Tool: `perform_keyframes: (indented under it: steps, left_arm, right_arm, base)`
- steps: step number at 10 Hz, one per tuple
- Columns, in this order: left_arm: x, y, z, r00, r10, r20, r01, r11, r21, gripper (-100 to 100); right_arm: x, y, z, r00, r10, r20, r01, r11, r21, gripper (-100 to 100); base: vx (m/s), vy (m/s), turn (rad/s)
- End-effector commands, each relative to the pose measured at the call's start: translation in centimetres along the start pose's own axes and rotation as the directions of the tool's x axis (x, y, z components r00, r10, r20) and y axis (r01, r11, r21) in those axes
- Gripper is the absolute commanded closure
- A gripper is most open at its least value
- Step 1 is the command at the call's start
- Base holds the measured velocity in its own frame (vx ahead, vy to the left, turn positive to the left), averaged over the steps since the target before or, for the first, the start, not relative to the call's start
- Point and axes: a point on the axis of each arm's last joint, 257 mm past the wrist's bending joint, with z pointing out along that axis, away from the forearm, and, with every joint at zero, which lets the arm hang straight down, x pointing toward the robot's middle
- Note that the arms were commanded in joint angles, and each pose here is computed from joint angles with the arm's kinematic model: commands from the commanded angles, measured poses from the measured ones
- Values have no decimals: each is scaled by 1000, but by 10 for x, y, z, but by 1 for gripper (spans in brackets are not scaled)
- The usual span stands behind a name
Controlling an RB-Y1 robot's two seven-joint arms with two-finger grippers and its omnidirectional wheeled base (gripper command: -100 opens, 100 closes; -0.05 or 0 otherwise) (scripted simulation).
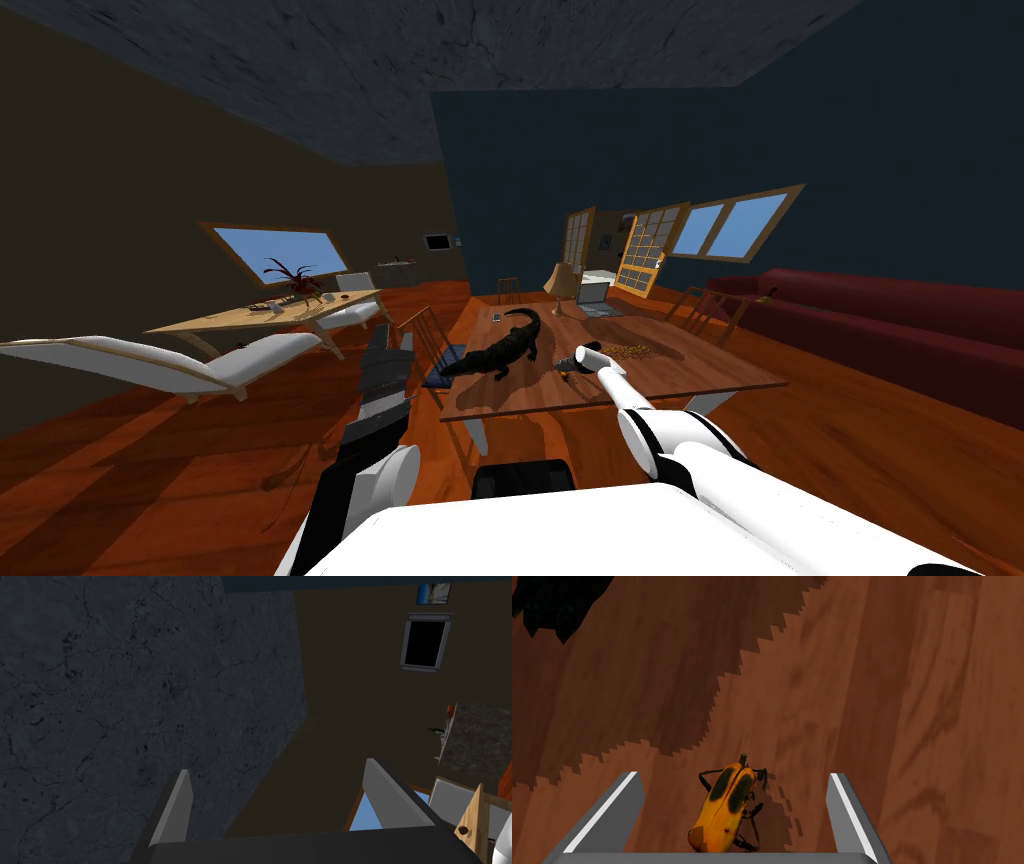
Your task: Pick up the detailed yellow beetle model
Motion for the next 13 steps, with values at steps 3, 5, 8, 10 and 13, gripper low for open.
perform_keyframes:
  steps: [3,5,8,10,13]
  left_arm:
    - [0,0,0,1000,0,0,0,1000,0,0]
    - [0,0,0,1000,0,0,0,1000,0,0]
    - [0,0,0,1000,0,0,0,1000,0,0]
    - [0,0,0,1000,0,0,0,1000,0,0]
    - [0,0,0,1000,0,0,0,1000,0,0]
  right_arm:
    - [-35,-5,4,996,58,66,-59,998,21,-100]
    - [-28,-4,3,997,48,55,-49,999,18,0]
    - [-48,27,-1,994,99,50,-99,995,-10,-100]
    - [-69,58,-6,988,149,42,-148,988,-42,-100]
    - [-76,65,-9,986,161,39,-159,986,-51,100]
  base:
    - [24,37,-41]
    - [6,8,-7]
    - [-3,24,212]
    - [-6,35,275]
    - [-2,14,92]
